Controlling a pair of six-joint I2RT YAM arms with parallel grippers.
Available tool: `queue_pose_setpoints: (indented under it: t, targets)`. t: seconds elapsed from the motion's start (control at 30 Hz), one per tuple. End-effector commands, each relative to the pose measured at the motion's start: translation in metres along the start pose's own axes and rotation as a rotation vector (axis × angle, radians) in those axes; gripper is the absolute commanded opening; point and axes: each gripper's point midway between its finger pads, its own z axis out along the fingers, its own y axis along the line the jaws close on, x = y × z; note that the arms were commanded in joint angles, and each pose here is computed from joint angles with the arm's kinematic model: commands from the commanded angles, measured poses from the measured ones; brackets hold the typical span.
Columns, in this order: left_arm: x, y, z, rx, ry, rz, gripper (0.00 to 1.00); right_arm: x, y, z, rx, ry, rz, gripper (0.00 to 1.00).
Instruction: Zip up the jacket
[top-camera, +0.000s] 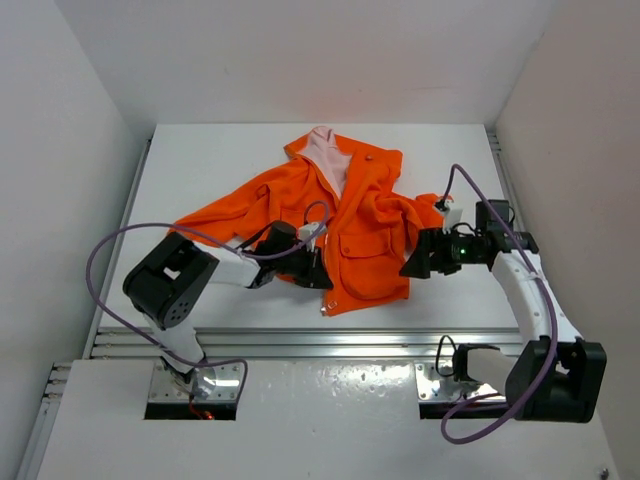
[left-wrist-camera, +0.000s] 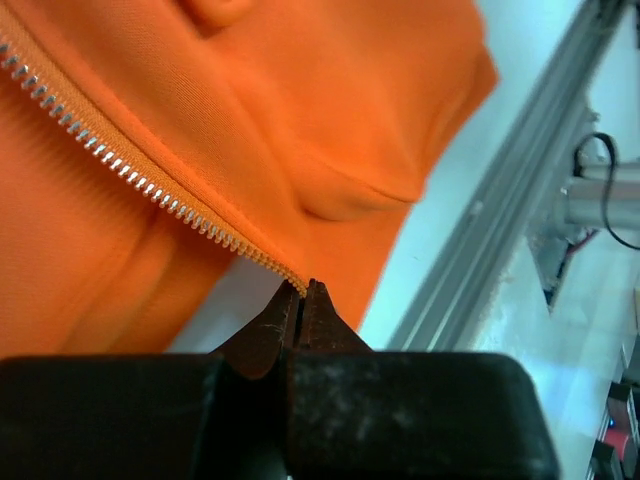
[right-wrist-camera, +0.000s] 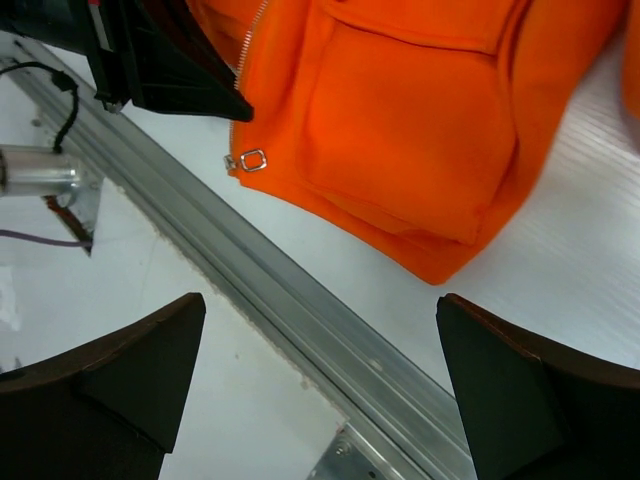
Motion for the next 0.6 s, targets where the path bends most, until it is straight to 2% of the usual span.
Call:
queue_pose_setpoints:
  t: [0.0, 0.1, 0.17, 0.33, 0.43, 0.57]
  targets:
    - [-0.024, -0.044, -0.015, 0.133, -0.075, 0.14, 0.0, -0.027, 0.021, -0.003, -0.075, -0.082, -0.021, 0.99]
    - [-0.044, -0.069, -0.033, 0.235, -0.155, 0.175, 0.0, -0.034, 0.039, 0.003, -0.146, -0.132, -0.057, 1.0]
    - [-0.06, -0.088, -0.046, 0.309, -0.222, 0.215, 0.0, -0.02, 0.053, 0.014, -0.204, -0.097, -0.022, 1.0]
    - [-0.074, -0.124, -0.058, 0.482, -0.255, 0.252, 0.0, -0.018, 0.077, 0.034, -0.342, -0.104, -0.04, 1.0]
    - [-0.09, -0.126, -0.056, 0.459, -0.294, 0.243, 0.0, -0.011, 0.081, 0.043, -0.376, -0.096, -0.036, 1.0]
    - [-0.1, -0.129, -0.051, 0.467, -0.274, 0.168, 0.0, -0.005, 0.076, 0.054, -0.352, -0.103, -0.073, 1.0]
